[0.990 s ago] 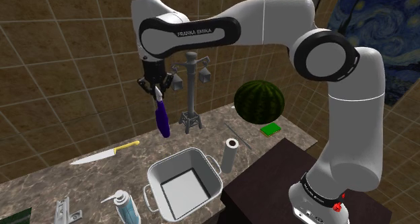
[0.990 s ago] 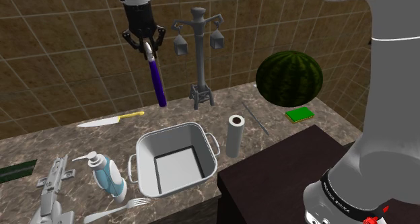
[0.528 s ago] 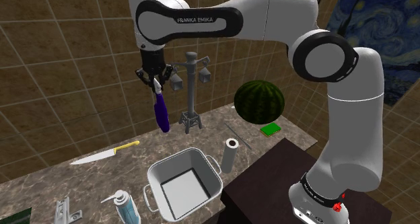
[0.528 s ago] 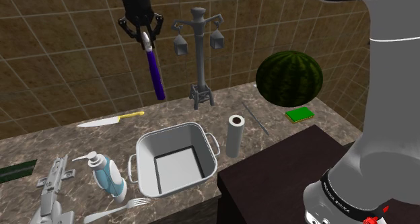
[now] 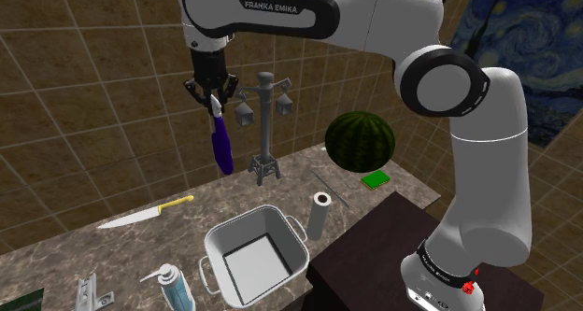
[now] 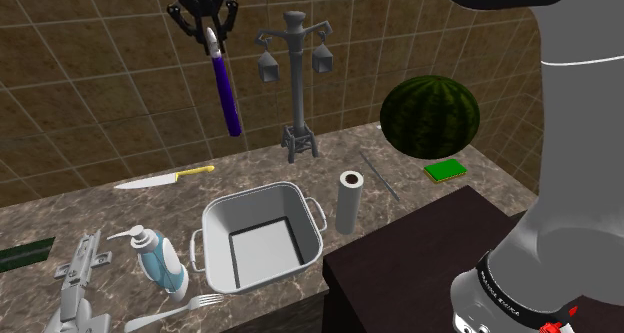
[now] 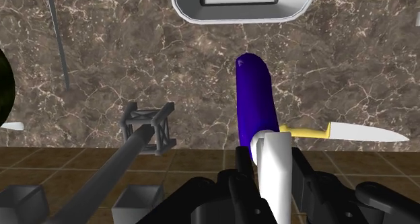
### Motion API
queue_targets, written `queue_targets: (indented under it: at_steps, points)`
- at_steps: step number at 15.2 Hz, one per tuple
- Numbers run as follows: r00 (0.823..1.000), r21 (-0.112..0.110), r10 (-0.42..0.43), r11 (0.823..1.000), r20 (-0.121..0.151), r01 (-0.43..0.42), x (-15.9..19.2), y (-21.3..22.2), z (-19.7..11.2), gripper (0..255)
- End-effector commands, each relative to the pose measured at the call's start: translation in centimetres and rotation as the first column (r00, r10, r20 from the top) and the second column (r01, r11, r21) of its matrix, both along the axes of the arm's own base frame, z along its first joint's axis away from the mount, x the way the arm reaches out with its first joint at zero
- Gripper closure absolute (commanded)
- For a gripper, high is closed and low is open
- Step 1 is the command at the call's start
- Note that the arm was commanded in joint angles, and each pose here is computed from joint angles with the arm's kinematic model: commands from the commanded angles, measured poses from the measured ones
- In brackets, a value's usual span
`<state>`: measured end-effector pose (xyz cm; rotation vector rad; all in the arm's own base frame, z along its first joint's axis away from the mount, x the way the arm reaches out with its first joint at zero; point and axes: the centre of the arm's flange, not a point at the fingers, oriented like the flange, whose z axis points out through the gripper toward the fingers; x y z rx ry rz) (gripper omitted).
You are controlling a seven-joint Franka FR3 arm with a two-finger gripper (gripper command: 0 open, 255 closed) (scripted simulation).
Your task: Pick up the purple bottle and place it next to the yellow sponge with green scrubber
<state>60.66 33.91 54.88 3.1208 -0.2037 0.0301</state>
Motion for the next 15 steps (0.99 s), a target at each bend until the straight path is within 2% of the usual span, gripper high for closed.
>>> queue_targets:
  at_steps: [1,7,15]
  points:
    - [1.000,0.000,0.000,1.000,0.000,0.000,-0.2,-0.1,1.1,255]
    - [1.000,0.000,0.000,1.000,0.000,0.000,-0.2,-0.1,4.1,255]
    - [1.000,0.000,0.000,1.000,0.000,0.000,-5.6,-9.2,4.1,255]
